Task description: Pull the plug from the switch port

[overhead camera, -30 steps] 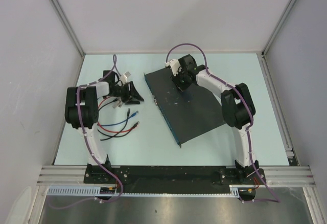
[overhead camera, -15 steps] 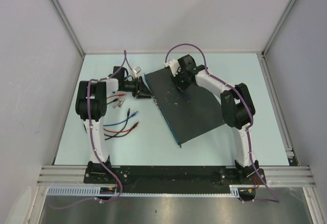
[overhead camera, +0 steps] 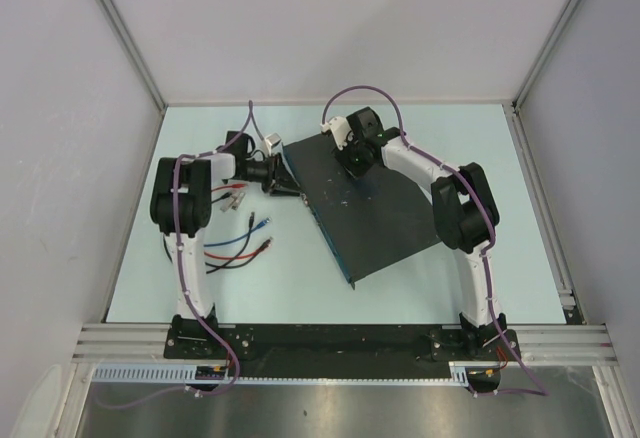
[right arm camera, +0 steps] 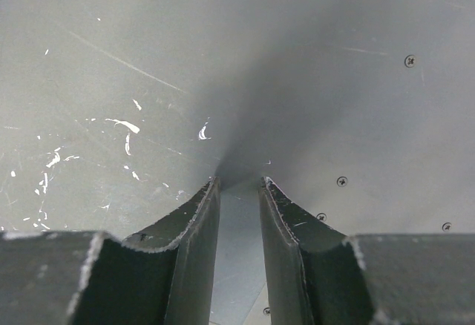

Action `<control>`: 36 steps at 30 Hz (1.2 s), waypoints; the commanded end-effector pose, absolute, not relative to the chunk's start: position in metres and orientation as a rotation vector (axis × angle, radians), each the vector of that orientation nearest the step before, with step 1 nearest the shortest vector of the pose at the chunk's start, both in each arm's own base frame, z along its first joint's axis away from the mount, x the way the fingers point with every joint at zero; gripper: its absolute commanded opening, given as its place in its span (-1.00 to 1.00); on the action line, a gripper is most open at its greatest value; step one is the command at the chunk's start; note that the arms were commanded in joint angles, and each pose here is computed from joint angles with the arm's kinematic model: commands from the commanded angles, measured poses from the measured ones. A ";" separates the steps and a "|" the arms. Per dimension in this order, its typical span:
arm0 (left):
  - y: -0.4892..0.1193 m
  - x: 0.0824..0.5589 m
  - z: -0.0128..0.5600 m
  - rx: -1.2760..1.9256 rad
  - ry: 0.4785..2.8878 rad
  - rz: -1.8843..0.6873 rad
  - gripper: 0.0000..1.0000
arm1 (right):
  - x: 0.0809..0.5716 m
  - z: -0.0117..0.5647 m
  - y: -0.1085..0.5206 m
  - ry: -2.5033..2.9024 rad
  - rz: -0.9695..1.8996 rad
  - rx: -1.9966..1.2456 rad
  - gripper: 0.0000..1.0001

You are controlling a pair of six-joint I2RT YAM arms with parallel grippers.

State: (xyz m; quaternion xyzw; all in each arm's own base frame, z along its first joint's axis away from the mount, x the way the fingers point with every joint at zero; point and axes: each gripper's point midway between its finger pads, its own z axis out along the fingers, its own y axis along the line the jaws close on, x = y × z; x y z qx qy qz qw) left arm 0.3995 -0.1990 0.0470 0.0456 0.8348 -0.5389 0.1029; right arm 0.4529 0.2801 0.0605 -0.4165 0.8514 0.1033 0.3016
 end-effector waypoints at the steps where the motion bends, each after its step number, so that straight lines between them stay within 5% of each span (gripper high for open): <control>1: -0.211 0.396 0.057 0.246 2.420 -1.643 -0.27 | 0.415 -0.030 0.255 2.475 0.192 -1.222 -0.33; 12: -0.216 0.390 0.049 0.257 2.441 -1.654 -0.39 | 0.415 -0.031 0.256 2.466 0.186 -1.233 -0.32; 22: -0.209 0.391 0.046 0.226 2.413 -1.691 -1.00 | 0.416 -0.031 0.257 2.463 0.172 -1.235 -0.31; 36: -0.148 0.355 0.061 0.216 2.363 -1.661 -1.00 | 0.419 -0.032 0.255 2.477 0.170 -1.218 -0.29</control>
